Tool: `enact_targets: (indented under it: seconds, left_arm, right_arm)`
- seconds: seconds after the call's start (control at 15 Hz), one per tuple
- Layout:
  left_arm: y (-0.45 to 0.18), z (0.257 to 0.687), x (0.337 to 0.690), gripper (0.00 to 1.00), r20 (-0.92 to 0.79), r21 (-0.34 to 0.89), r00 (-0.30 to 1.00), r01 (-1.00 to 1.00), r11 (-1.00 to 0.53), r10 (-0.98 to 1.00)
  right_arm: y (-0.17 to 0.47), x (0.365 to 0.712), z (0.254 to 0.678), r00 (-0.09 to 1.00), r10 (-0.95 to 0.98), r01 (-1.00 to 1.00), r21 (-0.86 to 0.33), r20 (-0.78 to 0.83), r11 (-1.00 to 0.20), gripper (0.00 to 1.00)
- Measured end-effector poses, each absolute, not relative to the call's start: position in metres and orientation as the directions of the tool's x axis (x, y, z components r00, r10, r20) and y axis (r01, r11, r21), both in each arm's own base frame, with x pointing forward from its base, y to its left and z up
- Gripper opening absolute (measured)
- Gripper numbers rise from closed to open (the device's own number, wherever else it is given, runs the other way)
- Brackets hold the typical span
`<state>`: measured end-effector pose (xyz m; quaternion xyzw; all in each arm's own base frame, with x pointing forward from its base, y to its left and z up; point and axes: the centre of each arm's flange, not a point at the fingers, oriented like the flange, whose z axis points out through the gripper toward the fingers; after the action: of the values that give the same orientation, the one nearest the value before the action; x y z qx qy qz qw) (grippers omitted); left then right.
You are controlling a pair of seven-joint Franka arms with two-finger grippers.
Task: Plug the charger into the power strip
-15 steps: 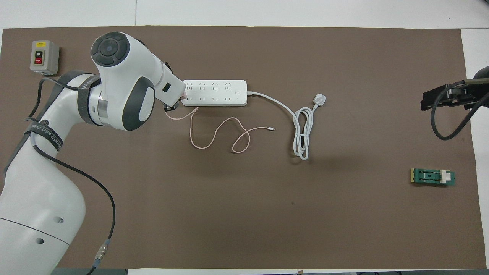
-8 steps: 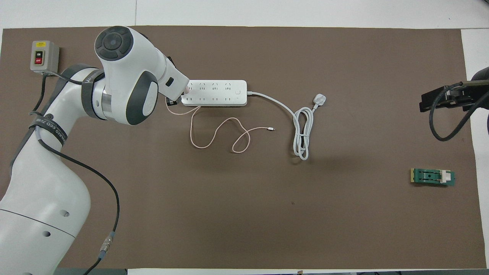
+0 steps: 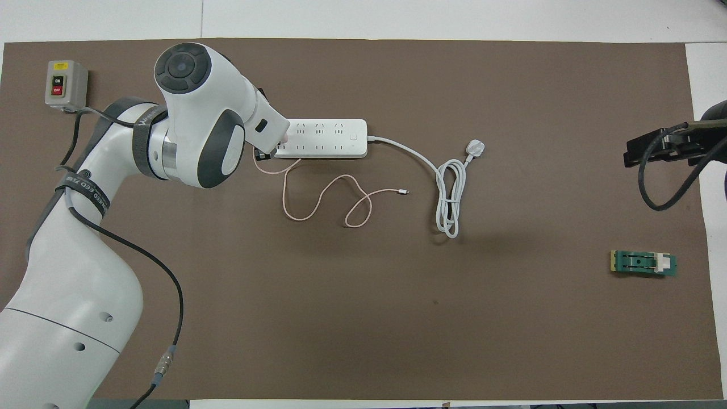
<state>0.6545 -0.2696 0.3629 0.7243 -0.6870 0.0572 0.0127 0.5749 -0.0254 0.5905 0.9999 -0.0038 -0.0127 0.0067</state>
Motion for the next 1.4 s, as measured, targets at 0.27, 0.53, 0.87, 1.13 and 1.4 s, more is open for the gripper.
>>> enact_targets:
  seconds: [0.27,0.53,0.87,1.13,1.4]
  left_arm:
    - [-0.2698,0.3610,0.6536,0.32,0.098,-0.056,0.049,-0.997,-0.055,-0.994]
    - [-0.2746,0.3607,0.6509,0.32,0.096,-0.050,0.042,-0.998,-0.047,-0.995]
    - [-0.2752,0.3607,0.6487,0.32,0.090,-0.037,0.038,-0.998,-0.042,-0.995]
    - [-0.2749,0.3607,0.6485,0.32,0.088,-0.036,0.026,-0.999,-0.030,-0.996]
    - [-0.2755,0.3606,0.6471,0.32,0.084,-0.029,0.008,-1.000,-0.010,-0.996]
  right_arm:
    - [-0.0255,0.5749,0.5903,0.999,0.021,0.022,0.013,-0.026,-1.000,1.00]
    - [-0.0256,0.5748,0.5903,0.999,0.025,0.025,0.013,-0.026,-1.000,1.00]
    - [-0.0272,0.5747,0.5901,0.999,0.022,0.022,0.013,-0.027,-1.000,1.00]
    - [-0.0273,0.5747,0.5900,0.999,0.022,0.022,0.013,-0.027,-1.000,1.00]
    - [-0.0273,0.5747,0.5900,0.999,0.022,0.022,0.013,-0.027,-1.000,1.00]
